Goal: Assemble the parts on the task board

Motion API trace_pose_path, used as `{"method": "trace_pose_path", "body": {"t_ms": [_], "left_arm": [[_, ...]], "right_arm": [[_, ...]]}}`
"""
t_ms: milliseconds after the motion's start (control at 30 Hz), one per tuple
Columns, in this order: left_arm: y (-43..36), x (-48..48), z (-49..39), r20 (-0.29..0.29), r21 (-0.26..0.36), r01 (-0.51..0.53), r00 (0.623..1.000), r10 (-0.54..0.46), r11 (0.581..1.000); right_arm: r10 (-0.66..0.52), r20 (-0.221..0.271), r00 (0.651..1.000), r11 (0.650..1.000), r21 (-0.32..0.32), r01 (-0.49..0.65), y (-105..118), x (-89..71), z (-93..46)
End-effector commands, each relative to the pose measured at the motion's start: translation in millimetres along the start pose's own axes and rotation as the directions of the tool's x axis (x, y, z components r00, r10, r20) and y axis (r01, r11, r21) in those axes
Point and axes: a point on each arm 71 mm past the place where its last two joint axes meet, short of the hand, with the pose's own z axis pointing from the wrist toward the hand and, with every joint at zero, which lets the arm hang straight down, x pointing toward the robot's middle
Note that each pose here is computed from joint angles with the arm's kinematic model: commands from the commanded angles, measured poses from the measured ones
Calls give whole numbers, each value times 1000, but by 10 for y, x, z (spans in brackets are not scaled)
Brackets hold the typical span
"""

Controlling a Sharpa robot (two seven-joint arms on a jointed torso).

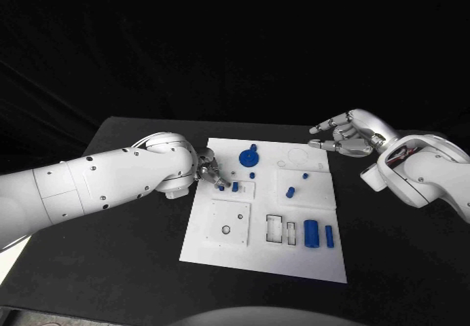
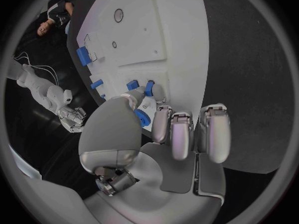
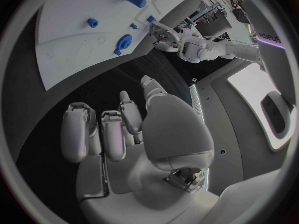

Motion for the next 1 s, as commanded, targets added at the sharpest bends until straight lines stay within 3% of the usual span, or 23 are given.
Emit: {"method": "trace_pose_path", "body": {"t_ms": [33,467,800,1000], "left_arm": [[30,27,17,-15,-15,-11,1000,11,1000],[43,17,12,-4,-17,-3,1000,3,1000],[59,4,-33,14,-3,63,998,-63,998],[94,-37,-78,2,46,238,971,-238,970]], "right_arm": [[1,-7,1000,1000,-12,-1,10,11,3],[1,-8,1000,1000,-10,-1,4,10,3],[1,-10,1000,1000,-8,-2,-2,17,3],[2,-12,1000,1000,-6,-2,-8,23,3]]}}
